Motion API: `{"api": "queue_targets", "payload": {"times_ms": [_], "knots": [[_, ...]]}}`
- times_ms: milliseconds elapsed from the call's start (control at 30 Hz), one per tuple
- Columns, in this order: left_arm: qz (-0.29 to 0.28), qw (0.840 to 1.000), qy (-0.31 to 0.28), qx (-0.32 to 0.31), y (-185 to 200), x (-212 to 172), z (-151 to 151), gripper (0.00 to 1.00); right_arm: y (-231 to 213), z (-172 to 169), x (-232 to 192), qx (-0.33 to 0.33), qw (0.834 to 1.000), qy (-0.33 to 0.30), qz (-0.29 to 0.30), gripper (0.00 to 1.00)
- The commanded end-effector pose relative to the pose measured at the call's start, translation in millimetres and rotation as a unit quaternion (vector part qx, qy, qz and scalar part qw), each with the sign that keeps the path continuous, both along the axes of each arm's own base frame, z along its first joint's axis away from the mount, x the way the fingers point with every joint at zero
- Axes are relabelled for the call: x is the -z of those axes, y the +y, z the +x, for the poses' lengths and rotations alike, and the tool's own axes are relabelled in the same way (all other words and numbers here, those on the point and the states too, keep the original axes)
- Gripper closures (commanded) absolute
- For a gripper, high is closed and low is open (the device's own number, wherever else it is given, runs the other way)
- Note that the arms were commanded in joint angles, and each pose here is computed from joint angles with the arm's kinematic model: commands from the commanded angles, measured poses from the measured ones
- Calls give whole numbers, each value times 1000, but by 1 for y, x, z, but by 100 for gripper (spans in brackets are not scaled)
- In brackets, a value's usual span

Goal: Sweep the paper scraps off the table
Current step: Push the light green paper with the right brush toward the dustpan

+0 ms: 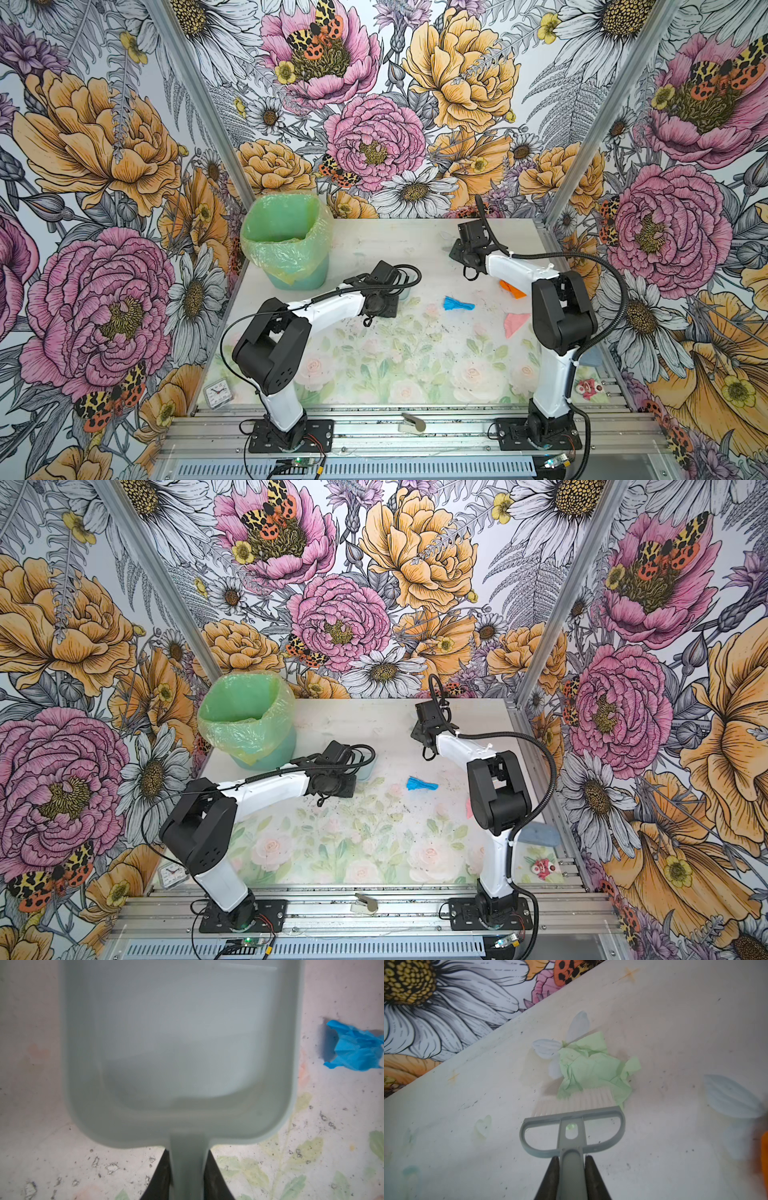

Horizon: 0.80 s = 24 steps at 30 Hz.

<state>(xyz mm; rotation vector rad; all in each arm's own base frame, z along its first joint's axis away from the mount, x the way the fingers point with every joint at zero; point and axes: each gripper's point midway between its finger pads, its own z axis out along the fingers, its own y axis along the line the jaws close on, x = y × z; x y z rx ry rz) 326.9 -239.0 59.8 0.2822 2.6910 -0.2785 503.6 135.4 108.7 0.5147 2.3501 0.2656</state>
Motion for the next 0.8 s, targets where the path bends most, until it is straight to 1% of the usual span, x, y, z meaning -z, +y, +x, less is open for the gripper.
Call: {"api": "queue_targets", "payload": {"times_ms": [0,67,167,333,433,600,767], "knots": [[-10,1000,-9,-7,-4,-1,-4,94,30,-24,-26,-36,998,-7,44,100],[-5,1000,-4,-4,-5,3,-10,94,39,-37,-34,-48,997,-11,53,100],[-2,1000,4,0,-8,9,-19,94,45,-46,-50,-66,996,-24,62,100],[-4,1000,15,7,-10,13,-29,94,45,-41,-82,-97,992,-61,45,100],[-4,1000,22,7,-9,14,-33,94,35,-29,-95,-91,992,-80,34,100],[-2,999,31,13,-12,17,-39,94,16,-7,-90,-74,994,-75,-3,100],[-1,999,39,23,-18,18,-44,94,-1,6,-66,-63,995,-51,-55,100]]}}
